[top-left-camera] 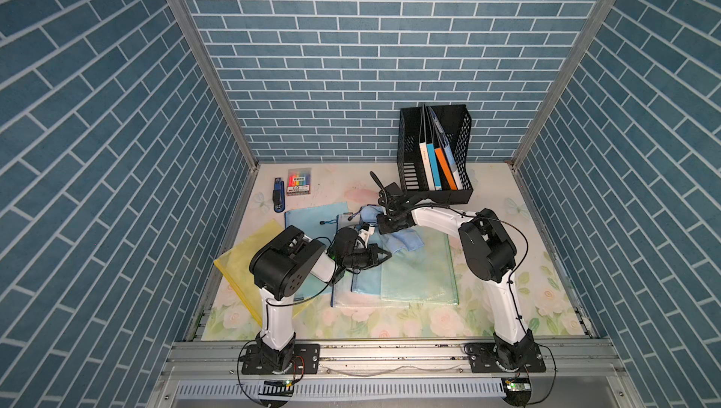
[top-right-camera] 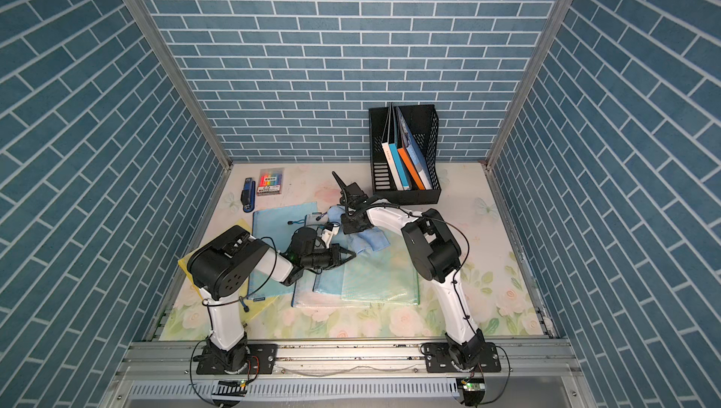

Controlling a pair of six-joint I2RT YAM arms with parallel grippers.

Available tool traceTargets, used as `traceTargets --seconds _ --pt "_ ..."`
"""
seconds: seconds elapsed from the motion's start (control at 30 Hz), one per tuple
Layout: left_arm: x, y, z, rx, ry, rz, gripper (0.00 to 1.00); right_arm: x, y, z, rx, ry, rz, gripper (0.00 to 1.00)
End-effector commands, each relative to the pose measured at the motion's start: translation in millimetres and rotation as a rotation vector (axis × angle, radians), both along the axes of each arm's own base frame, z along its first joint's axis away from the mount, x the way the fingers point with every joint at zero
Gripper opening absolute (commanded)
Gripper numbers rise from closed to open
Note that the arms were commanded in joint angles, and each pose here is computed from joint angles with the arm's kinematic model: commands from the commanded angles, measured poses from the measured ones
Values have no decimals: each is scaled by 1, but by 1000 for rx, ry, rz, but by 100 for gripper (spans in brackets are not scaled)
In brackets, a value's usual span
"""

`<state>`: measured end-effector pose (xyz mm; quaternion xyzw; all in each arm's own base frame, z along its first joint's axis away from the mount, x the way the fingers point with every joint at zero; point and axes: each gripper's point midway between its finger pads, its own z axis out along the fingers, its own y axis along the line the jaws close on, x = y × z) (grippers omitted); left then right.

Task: Wipe the document bag
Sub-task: Wipe the dirt from the document bag.

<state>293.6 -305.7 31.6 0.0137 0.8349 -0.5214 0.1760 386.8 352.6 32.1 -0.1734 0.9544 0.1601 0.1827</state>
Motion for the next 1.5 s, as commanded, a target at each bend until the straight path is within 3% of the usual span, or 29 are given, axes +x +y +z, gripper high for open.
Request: traceTargets --seconds 0.0,0.23,0.47,0.63,0.83,0.97,1.0,1.03,1.07,1.1,1.2,1.47 --pt "-10 11 -18 60 63 22 0 0 -47 7 -24 32 -87 0" --pt "-8 12 -19 65 66 32 0 6 -123 23 -24 38 -229 0" --pt "-2 11 -13 63 48 43 0 9 -156 34 -15 27 -298 0" --pt "-2 12 -14 56 54 55 0 9 -138 25 -23 37 -260 0" --pt "1 12 -14 58 57 65 0 -14 -37 33 5 -3 -53 0" --pt "3 12 -11 55 48 77 0 -24 -3 35 18 -17 13 0" --pt "3 13 -11 55 48 79 0 -26 -2 32 13 -12 17 0" --pt "4 13 -10 55 46 82 0 -59 -24 12 -100 113 94 0" --pt "4 13 -10 56 46 83 0 -65 -32 7 -123 148 73 73" --pt "4 13 -10 56 47 86 0 -69 -38 3 -151 157 72 0" --pt "5 13 -9 52 44 92 0 -71 -67 -4 -244 144 48 0" --pt "2 18 -10 46 53 116 0 -69 -150 -1 -294 136 -98 0"
